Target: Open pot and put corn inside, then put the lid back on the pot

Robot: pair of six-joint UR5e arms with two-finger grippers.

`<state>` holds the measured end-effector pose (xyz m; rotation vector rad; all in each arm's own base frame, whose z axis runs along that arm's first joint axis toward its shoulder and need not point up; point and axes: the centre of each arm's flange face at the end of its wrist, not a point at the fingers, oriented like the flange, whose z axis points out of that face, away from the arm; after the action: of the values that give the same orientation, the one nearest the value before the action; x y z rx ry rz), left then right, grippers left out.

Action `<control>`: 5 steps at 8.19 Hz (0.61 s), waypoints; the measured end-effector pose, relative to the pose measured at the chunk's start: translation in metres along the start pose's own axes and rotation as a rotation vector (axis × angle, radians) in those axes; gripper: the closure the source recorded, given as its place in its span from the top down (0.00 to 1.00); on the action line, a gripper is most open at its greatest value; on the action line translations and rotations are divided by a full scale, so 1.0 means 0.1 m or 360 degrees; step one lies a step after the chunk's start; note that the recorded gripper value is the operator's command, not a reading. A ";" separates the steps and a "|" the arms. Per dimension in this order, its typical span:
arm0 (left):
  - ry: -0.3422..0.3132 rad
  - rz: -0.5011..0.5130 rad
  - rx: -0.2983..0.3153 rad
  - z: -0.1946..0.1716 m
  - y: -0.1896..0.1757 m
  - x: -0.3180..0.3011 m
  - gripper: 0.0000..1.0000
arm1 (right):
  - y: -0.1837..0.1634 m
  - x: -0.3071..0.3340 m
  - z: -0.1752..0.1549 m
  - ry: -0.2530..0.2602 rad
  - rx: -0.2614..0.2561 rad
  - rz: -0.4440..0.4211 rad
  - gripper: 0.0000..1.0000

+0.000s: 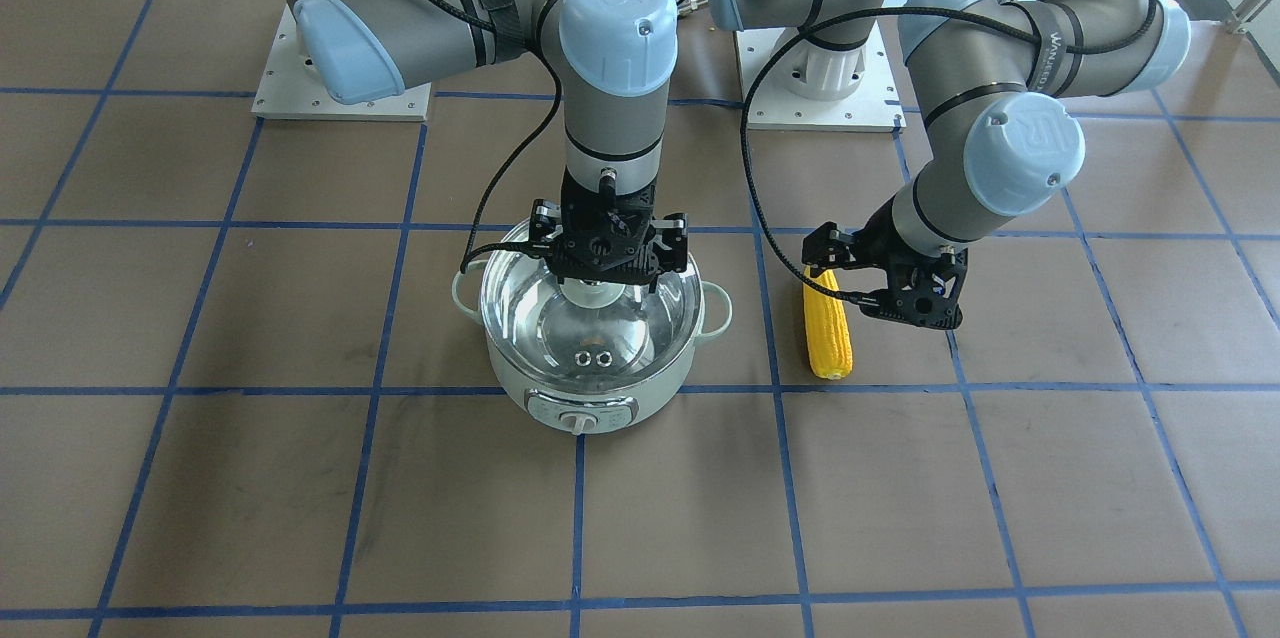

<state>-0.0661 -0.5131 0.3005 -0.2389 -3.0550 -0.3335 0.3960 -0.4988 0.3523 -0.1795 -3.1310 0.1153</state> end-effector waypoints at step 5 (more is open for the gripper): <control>0.0027 0.0084 -0.0062 0.38 -0.01 0.00 1.00 | 0.06 0.04 0.07 0.0034 -0.0070 -0.0047 0.00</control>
<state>-0.0675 -0.5055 0.2636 -0.3164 -3.0212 -0.3904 0.3924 -0.4930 0.3451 -0.1337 -3.1150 0.0437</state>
